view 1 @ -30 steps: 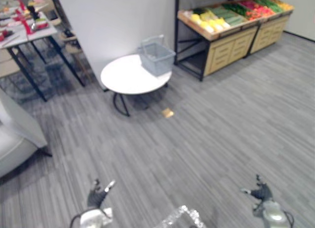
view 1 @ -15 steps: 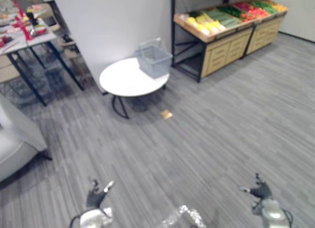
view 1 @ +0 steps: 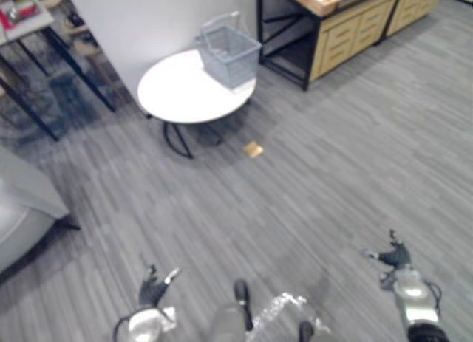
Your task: Pick vegetable in the basket
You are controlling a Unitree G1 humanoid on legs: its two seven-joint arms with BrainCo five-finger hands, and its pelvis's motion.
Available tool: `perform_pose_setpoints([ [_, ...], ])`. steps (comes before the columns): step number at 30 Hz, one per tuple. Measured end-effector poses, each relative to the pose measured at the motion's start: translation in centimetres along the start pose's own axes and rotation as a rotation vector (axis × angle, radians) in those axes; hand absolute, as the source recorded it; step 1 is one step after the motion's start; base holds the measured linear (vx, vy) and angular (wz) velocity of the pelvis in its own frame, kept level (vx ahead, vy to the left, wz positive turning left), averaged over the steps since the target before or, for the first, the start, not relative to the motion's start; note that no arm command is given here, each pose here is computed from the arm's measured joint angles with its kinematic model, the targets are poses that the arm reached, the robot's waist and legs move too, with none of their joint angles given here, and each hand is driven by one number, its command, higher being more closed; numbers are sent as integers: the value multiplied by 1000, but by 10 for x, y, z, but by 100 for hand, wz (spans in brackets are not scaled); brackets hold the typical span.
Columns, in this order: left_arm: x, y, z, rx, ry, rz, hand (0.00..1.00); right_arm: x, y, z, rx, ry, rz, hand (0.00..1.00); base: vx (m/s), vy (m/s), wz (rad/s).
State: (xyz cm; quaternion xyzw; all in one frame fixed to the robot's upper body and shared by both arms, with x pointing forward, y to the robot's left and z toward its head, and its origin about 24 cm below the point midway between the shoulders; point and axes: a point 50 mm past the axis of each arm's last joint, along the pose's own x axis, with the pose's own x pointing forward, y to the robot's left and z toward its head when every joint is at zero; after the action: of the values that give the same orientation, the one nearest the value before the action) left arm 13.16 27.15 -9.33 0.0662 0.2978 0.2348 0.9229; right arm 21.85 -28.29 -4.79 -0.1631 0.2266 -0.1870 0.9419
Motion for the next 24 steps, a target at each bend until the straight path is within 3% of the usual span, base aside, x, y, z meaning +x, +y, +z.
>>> perform_pose_setpoints([
  [4,-6,0,-10,51,28,-20,0,3,18,37,-16,-134,-22,0,478,148,19],
  [9,8,-22,20,77,-70,-99,0,3,4,115,-59,-427,-193,0,535,3,74],
  [12,17,-30,38,84,-127,-121,0,5,-9,140,-34,-484,-290,0,705,-229,123],
  [17,-2,-32,2,68,-15,-127,0,6,3,174,-199,-582,-299,0,809,-421,49],
  [24,-14,-42,-18,32,55,-143,0,2,3,241,-227,-757,-368,0,637,-203,-5],
])
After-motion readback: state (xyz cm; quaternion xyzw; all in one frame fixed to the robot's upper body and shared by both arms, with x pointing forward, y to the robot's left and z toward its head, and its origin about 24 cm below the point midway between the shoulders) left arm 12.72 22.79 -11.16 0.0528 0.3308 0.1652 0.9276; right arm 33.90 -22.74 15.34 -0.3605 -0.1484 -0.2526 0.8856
